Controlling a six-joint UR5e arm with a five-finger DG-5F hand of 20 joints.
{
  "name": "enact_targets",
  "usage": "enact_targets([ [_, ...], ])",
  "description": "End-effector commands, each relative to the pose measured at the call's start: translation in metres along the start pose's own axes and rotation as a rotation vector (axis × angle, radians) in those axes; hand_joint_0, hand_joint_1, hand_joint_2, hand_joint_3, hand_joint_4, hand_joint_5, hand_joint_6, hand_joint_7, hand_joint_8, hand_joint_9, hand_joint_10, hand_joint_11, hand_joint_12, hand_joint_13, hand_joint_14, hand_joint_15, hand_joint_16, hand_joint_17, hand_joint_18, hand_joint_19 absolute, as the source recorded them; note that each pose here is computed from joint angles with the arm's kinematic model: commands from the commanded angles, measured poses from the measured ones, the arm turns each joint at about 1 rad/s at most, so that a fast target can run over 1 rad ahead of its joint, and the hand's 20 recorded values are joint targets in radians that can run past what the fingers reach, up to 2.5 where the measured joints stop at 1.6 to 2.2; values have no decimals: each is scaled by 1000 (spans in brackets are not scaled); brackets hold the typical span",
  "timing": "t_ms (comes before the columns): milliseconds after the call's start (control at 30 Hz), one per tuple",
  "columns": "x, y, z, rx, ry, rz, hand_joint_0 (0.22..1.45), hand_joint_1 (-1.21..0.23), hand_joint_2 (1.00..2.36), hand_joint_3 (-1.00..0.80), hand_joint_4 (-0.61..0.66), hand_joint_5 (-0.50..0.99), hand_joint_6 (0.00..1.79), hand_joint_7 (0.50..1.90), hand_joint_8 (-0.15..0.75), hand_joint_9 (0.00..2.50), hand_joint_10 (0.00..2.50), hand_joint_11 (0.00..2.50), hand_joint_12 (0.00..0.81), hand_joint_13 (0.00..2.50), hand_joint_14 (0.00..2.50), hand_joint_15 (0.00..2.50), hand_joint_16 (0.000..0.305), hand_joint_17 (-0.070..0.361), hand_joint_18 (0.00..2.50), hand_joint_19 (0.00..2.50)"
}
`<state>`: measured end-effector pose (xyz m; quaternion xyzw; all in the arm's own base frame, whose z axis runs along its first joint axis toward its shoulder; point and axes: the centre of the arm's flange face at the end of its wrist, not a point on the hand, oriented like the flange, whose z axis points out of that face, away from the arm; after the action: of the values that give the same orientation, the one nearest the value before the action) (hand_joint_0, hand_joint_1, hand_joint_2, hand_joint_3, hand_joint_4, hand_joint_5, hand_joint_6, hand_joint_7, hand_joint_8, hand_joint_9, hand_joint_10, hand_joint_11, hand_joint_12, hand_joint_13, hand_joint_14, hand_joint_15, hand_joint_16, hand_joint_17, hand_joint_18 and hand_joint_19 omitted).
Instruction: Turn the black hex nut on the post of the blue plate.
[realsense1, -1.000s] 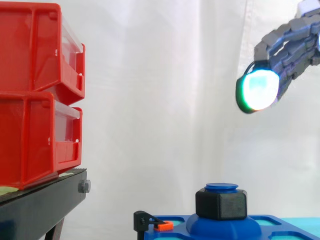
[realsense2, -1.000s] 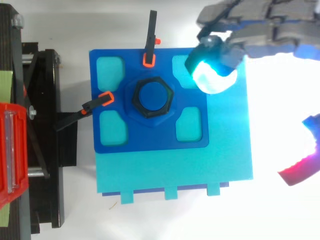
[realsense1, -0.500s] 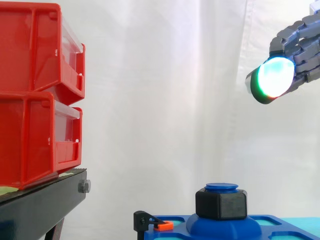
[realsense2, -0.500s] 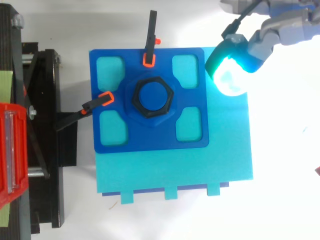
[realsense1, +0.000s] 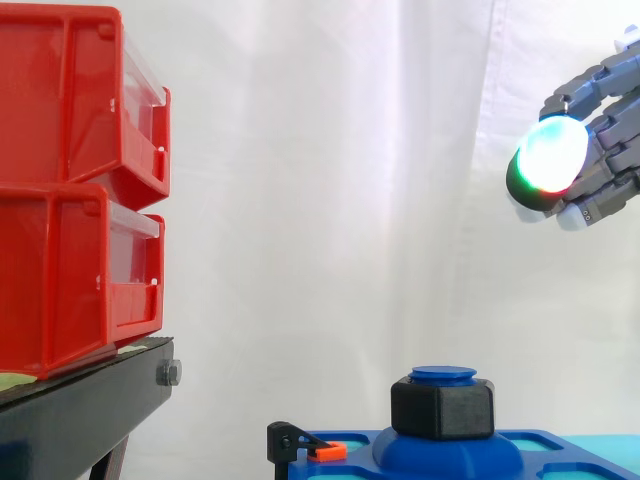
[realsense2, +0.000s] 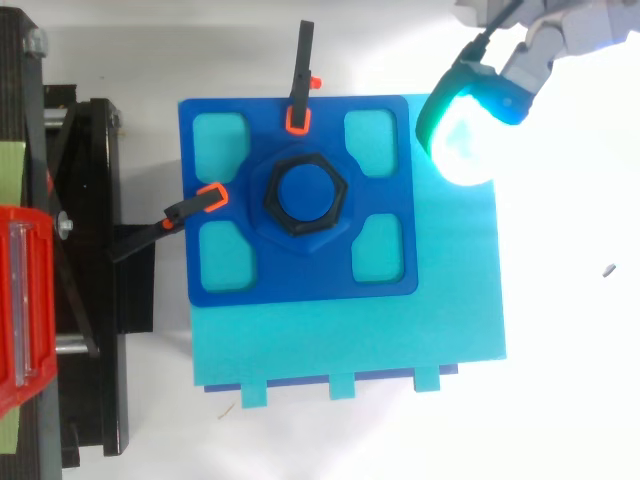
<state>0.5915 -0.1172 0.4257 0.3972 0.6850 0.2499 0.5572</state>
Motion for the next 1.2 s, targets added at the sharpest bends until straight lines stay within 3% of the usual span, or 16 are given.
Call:
enact_targets([
  [0,0,0,0,0,2,5,405,-381,1000,-500,55,-268,502,683,167,0,0,0,353,0,0,0,63,143,0,0],
  [600,0,0,0,1,-3,5,425,-361,1000,-500,84,-257,502,781,175,0,0,0,361,0,0,0,63,142,0,30],
  [900,0,0,0,1,-3,5,434,-386,1000,-500,72,-245,501,679,163,0,0,0,354,0,0,0,63,142,0,12],
  [1000,0,0,0,1,-3,5,436,-386,1000,-500,82,-248,502,729,162,0,0,0,352,0,0,0,62,139,0,13],
  [1100,0,0,0,2,-2,5,436,-395,1000,-500,71,-241,501,668,163,0,0,0,353,0,0,0,63,141,0,5],
  [1167,0,0,0,0,-3,5,439,-402,1000,-500,76,-243,502,730,159,0,0,0,349,0,0,0,62,139,0,4],
])
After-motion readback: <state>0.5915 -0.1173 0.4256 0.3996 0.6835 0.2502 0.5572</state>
